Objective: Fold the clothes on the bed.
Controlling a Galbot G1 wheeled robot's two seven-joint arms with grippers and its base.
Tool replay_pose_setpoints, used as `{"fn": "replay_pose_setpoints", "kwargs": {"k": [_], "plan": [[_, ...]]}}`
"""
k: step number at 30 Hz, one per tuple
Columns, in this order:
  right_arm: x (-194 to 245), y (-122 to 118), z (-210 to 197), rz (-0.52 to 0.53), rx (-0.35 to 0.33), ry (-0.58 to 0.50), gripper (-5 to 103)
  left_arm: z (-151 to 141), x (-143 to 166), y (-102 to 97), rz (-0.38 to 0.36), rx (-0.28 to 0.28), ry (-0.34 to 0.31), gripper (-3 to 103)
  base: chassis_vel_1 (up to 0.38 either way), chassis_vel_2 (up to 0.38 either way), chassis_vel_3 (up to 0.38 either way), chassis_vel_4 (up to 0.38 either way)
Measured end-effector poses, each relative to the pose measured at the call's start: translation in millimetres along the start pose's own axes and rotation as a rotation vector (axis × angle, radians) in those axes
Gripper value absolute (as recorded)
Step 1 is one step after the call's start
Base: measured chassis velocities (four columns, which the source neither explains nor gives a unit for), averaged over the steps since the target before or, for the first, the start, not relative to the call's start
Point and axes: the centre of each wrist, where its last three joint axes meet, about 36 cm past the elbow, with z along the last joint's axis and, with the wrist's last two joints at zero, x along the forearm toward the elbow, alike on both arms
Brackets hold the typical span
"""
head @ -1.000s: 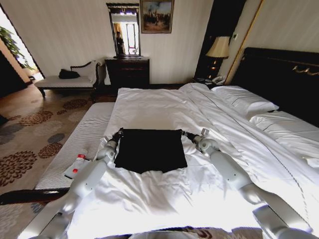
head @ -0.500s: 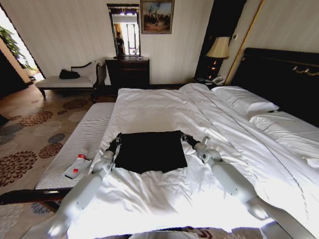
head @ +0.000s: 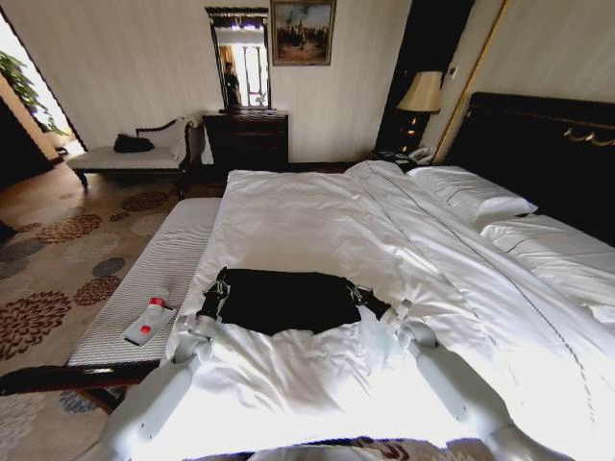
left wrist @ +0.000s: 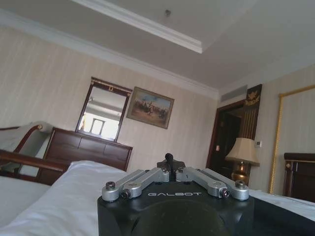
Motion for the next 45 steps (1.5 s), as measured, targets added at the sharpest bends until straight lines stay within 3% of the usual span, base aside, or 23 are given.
{"fn": "replay_pose_setpoints", "kwargs": {"k": [7,12,20,29,45], "plan": [[9,6,-1,0.008,0.014,-0.038,0,0,22,6.6,0.11,-0.073,-0.031,1,0.0,0.0,0.0,0.0],[24,10,-5,0.023,0.02,-0.065,0,7,38,9.6,0.166,-0.09,-0.027,1,0.0,0.0,0.0,0.0],[47,28,6,0.033,-0.004,-0.069,0,10,56,22.1,0.204,-0.105,0.011,1,0.0,0.0,0.0,0.0],[71,44,17,0.08,-0.081,-0.11,0,6,65,27.4,0.242,-0.111,0.026,1,0.0,0.0,0.0,0.0],[85,63,32,0.057,-0.084,-0.079,0,-5,70,23.7,0.255,-0.097,0.022,1,0.0,0.0,0.0,0.0]]}}
